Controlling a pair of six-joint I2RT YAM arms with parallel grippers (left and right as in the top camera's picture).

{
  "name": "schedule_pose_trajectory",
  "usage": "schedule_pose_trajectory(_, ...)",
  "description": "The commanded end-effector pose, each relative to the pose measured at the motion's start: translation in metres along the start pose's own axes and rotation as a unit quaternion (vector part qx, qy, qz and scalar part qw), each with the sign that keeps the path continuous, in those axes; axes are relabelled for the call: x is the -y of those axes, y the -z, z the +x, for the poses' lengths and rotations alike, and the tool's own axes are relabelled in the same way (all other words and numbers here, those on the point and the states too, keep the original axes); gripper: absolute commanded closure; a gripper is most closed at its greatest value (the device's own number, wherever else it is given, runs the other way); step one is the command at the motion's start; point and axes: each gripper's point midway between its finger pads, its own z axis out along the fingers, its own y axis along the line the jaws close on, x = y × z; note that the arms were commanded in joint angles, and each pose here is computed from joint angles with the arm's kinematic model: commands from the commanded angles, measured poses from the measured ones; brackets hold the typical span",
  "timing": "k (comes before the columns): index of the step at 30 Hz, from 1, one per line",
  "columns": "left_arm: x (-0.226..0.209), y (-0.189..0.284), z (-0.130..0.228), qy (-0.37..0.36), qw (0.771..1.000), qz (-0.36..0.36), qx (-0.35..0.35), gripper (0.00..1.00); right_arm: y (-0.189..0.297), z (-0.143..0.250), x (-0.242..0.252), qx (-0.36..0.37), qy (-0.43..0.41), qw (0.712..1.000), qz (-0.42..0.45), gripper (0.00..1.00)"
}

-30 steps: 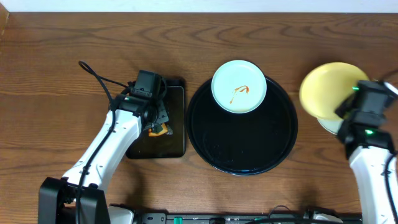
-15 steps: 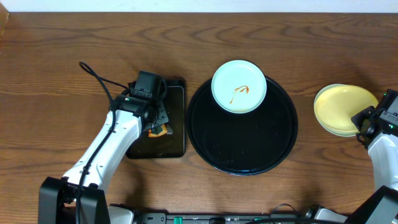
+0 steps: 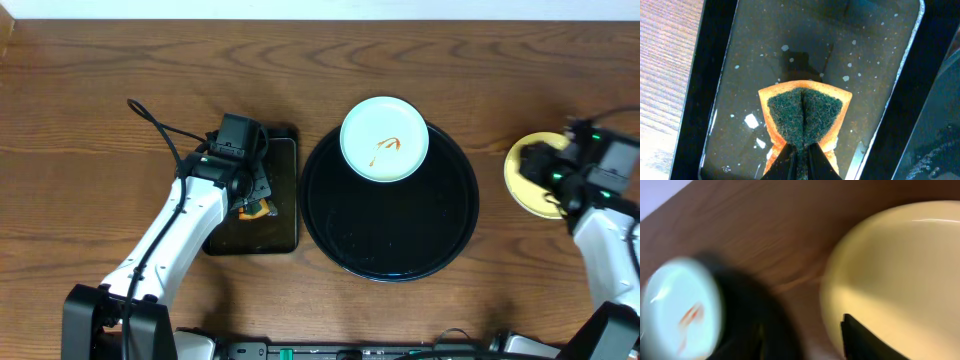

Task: Clean dirty plates on tray and stack at the side
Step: 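Drag the far pale green plate to tray center with right gripper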

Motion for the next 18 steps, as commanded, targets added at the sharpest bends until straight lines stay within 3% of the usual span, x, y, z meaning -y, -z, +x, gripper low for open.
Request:
schedule_pose_trajectory(1, -0.004, -0.003, 0.001, -0.005, 1.000, -0.009, -0.001, 0.92, 0.001, 0.015, -0.072, -0.022, 0.116, 0.986, -0.117, 0.42)
schedule_pose_trajectory(9, -0.004, -0.003, 0.001, -0.005, 1.000, -0.009, -0.002, 0.92, -0.030, 0.039, -0.098, -0.038, 0.167, 0.983, -0.059, 0.41)
schedule_pose_trajectory(18, -0.004, -0.003, 0.001, -0.005, 1.000, -0.009, -0.002, 0.92, -0.090, 0.081, -0.116, -0.083, 0.166, 0.978, -0.090, 0.45)
